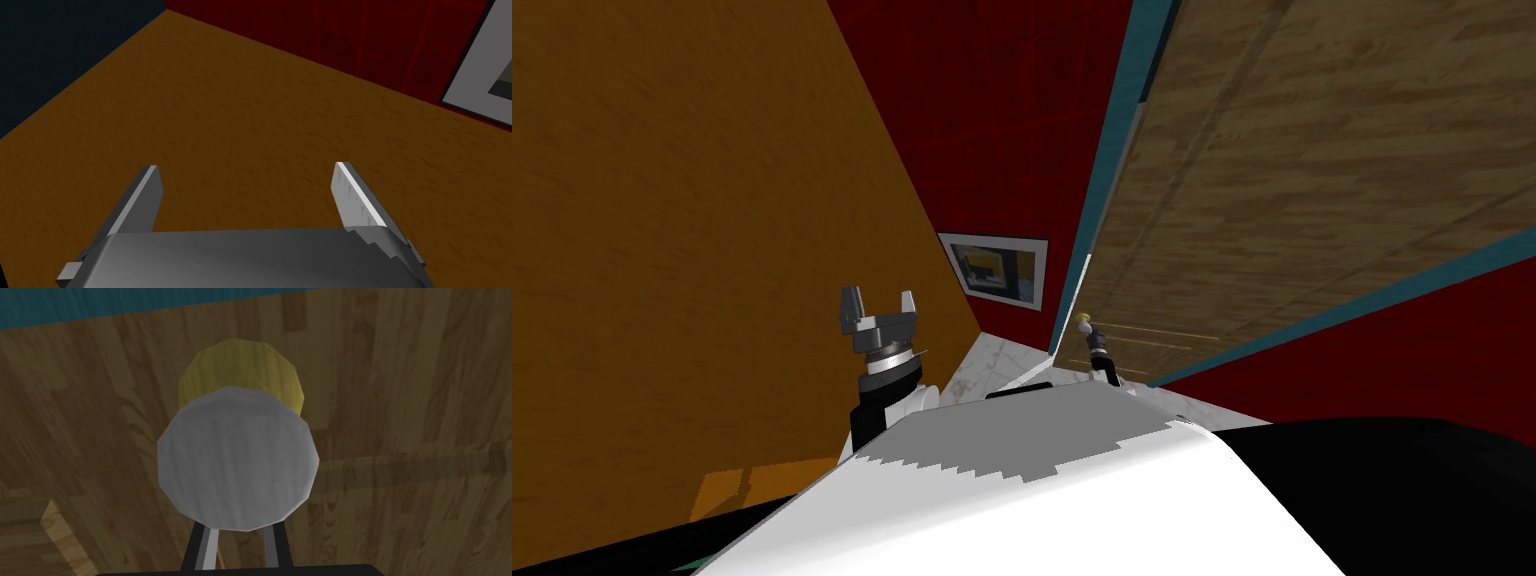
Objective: Pull the door open
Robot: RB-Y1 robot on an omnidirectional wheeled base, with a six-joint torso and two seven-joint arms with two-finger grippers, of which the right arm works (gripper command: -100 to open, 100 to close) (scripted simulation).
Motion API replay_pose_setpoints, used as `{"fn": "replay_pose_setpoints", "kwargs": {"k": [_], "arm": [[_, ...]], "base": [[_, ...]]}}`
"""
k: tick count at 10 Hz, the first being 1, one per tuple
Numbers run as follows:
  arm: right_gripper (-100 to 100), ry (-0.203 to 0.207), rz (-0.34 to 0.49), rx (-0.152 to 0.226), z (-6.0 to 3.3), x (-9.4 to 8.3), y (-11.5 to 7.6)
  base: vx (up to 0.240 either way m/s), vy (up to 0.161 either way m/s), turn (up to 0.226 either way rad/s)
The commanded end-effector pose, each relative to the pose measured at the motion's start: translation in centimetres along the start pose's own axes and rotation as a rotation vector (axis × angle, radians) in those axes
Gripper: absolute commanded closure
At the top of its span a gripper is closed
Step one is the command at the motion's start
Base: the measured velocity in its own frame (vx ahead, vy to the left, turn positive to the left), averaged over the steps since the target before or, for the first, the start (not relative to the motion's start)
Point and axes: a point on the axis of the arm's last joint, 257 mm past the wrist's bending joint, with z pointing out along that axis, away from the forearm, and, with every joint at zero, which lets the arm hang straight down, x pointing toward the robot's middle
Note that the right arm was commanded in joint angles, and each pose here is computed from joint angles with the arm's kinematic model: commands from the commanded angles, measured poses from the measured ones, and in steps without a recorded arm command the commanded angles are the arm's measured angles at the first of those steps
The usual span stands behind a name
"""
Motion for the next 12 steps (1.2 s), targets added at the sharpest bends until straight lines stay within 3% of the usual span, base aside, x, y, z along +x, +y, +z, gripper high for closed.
{"fn": "replay_pose_setpoints", "kwargs": {"k": [1, 9, 10, 12], "arm": [[100, 0.022, 0.043, -0.005, 0.40, 1.7, -0.1], [100, 0.018, 0.257, -0.001, 0.60, 1.6, -0.1], [-100, -0.015, 0.279, 0.014, 0.10, 0.4, -0.7], [-100, -0.022, 0.345, 0.008, 0.13, 0.7, -0.6]], "base": [[-0.017, -0.008, 0.017], [-0.031, -0.007, 0.026], [-0.059, -0.020, 0.031], [-0.068, -0.012, 0.048]]}}
